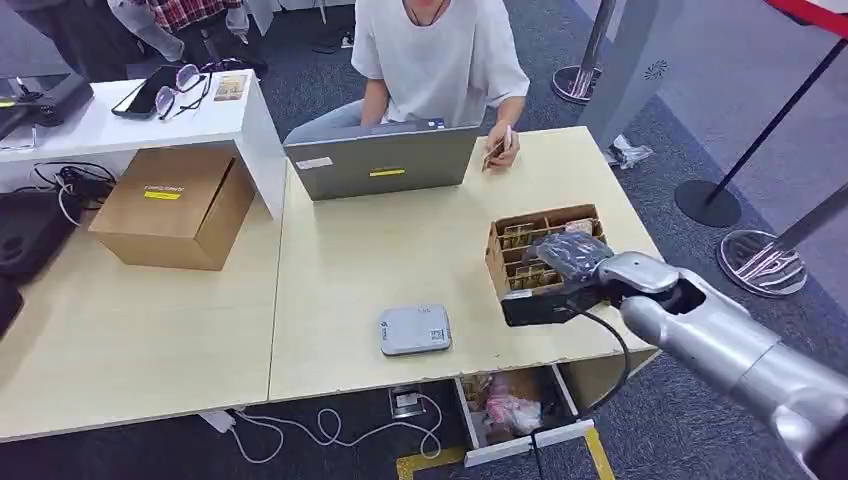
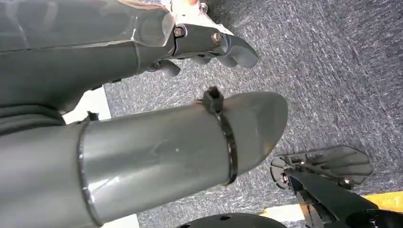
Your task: Pass the card to the sensor for recognition and then transmit it.
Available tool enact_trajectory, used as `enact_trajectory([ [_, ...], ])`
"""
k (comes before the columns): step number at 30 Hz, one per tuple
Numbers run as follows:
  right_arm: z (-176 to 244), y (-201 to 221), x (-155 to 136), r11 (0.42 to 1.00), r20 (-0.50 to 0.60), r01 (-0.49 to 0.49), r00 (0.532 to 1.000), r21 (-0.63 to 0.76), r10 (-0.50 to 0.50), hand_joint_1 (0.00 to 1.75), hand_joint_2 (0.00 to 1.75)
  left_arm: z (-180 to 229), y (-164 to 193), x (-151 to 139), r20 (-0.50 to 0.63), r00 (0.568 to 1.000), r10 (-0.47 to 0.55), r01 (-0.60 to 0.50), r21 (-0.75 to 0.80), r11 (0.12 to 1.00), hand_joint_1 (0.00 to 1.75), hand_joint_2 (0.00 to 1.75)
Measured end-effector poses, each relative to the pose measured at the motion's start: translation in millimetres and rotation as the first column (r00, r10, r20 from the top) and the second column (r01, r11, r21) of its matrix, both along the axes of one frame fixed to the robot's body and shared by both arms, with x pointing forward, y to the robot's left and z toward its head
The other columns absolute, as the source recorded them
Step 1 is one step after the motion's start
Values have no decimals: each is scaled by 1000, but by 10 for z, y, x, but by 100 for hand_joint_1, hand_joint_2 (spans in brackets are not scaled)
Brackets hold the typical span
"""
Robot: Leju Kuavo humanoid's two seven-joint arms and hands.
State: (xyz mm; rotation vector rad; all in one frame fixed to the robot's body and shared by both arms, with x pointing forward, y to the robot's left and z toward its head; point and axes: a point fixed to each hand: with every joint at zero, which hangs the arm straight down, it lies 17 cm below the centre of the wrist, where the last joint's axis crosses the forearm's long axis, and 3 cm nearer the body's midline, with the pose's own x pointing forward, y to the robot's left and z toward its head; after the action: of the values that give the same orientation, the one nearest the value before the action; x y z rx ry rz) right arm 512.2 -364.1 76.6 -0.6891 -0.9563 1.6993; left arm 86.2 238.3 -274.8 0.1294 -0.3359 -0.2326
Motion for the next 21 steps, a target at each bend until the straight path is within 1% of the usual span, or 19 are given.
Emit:
enact_trajectory([
  [5, 47, 153, 104, 1000, -1, -19, 1000, 11, 19, 52, 175, -3, -31, -10, -11, 1000, -4, 4, -21, 1000, 0, 0],
  [7, 72, 246, 156, 1000, -4, -28, 1000, 11, 28, 58, 175, -7, -29, -23, -20, 1000, -16, 15, -44, 999, 0, 0],
  [9, 92, 333, 206, 999, -1, -35, 999, 13, 35, 56, 175, -10, -6, -28, -24, 1000, -19, 17, -52, 999, 0, 0],
  [10, 94, 378, 224, 999, -2, -40, 999, 15, 40, 59, 175, -11, -1, -31, -26, 999, -20, 19, -53, 998, 0, 0],
  [13, 85, 468, 255, 999, -6, -50, 999, 16, 50, 54, 175, -13, 30, -31, -26, 999, -21, 19, -49, 999, 0, 0],
  [18, 59, 554, 280, 998, -15, -60, 998, 13, 60, 58, 175, -17, 59, -35, -30, 999, -20, 19, -46, 999, 0, 0],
  [19, 51, 580, 281, 998, -17, -63, 998, 16, 63, 61, 175, -18, 64, -38, -32, 999, -20, 19, -45, 999, 0, 0],
  [21, 39, 627, 283, 997, -22, -71, 997, 18, 71, 61, 175, -18, 69, -38, -33, 999, -19, 17, -46, 999, 0, 0],
])
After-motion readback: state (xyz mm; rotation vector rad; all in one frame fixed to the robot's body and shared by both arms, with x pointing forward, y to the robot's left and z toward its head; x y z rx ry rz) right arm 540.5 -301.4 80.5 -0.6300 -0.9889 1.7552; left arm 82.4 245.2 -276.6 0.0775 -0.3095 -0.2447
